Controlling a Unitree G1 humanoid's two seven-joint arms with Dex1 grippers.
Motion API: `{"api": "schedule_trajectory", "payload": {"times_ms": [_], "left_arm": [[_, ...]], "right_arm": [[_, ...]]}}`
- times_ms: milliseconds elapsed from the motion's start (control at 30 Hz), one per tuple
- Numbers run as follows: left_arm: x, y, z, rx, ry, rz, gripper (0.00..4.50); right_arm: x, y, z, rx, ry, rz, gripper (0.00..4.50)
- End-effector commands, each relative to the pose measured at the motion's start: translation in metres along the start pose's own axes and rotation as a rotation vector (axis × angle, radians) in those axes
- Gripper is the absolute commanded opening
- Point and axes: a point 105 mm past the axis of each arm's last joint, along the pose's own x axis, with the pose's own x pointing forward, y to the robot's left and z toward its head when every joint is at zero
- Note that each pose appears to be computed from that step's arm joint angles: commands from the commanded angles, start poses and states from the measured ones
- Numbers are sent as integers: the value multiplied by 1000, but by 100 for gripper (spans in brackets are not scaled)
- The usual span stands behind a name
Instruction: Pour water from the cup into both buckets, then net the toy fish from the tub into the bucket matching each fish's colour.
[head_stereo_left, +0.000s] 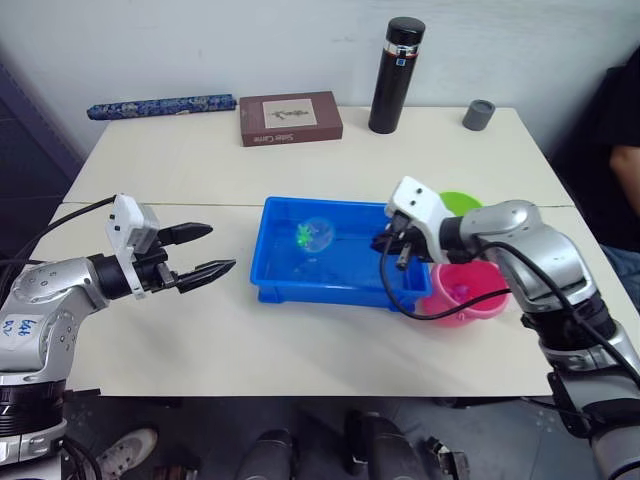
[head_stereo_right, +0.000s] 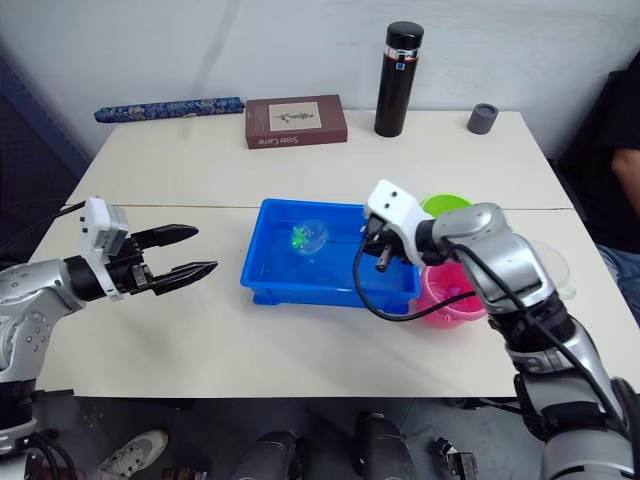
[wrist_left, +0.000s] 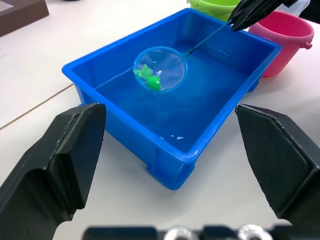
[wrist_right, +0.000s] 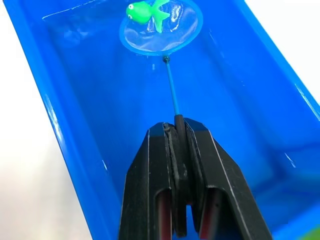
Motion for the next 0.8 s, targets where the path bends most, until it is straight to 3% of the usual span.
{"api": "schedule_trajectory", "payload": {"times_ms": [33, 400, 800], "left_arm": [[9, -1, 14, 46, -41, -47, 446], [30, 3, 23, 79, -64, -132, 446], [41, 4, 25, 91, -68, -184, 446]], "right_arm": [[-37, -11, 9, -50, -72, -33, 0], [-120, -64, -34, -18, 26, -308, 0], [-151, -97, -61, -24, 91, -523, 0]]}}
